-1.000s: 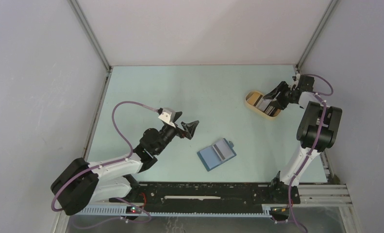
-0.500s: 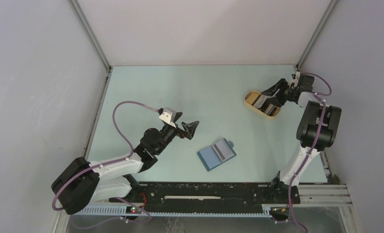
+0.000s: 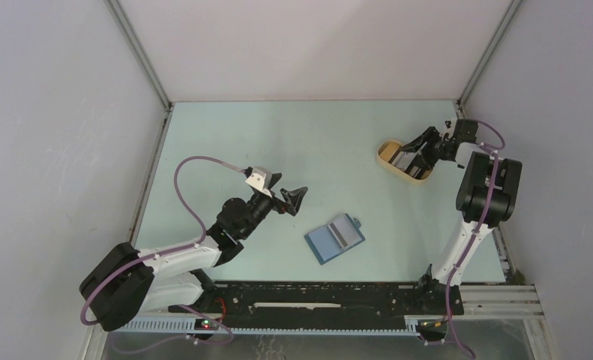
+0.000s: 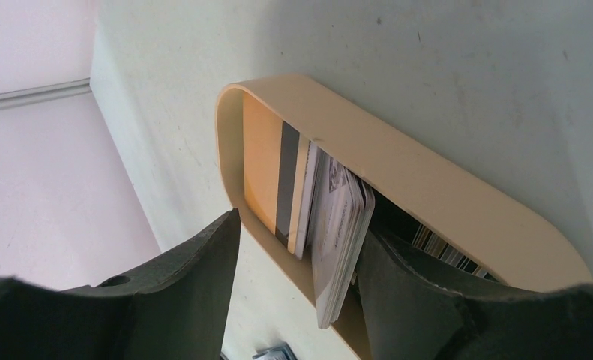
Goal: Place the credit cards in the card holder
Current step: Pick up the credit card from the storage box.
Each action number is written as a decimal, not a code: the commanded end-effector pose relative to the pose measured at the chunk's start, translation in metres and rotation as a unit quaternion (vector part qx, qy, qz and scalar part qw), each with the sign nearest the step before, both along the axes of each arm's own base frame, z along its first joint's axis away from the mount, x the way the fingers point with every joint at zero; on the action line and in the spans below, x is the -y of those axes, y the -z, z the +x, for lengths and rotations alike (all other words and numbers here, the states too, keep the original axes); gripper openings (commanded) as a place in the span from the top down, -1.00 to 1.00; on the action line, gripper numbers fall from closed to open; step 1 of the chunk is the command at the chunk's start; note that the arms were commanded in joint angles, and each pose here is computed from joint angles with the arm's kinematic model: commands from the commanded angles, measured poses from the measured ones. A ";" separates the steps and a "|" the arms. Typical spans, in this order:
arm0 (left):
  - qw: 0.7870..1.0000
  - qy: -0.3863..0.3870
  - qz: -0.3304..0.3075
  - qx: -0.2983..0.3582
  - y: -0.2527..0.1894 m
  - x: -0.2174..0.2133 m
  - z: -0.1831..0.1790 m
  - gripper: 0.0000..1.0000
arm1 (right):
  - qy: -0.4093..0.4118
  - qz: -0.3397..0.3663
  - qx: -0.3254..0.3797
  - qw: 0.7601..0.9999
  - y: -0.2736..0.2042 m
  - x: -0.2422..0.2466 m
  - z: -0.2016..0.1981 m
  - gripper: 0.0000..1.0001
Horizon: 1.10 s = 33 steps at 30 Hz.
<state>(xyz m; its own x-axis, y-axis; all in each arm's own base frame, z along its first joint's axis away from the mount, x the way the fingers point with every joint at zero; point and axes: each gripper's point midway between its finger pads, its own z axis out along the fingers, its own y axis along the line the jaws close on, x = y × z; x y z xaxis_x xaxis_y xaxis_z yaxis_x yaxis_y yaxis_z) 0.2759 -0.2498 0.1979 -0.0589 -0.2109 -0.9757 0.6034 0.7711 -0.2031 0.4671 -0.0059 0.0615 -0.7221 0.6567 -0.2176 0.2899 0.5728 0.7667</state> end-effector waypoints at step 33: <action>1.000 0.002 -0.019 0.014 -0.013 0.002 0.001 -1.00 | 0.010 0.038 0.044 0.998 -0.040 0.021 0.007 -0.20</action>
<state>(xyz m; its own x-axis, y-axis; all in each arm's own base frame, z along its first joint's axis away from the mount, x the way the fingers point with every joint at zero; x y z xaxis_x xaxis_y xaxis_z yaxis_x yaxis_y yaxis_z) 0.2759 -0.2498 0.1979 -0.0591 -0.2112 -0.9757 0.6034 0.7711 -0.2034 0.4651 -0.0233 0.0675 -0.7019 0.6895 -0.1784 0.3027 0.5155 0.8016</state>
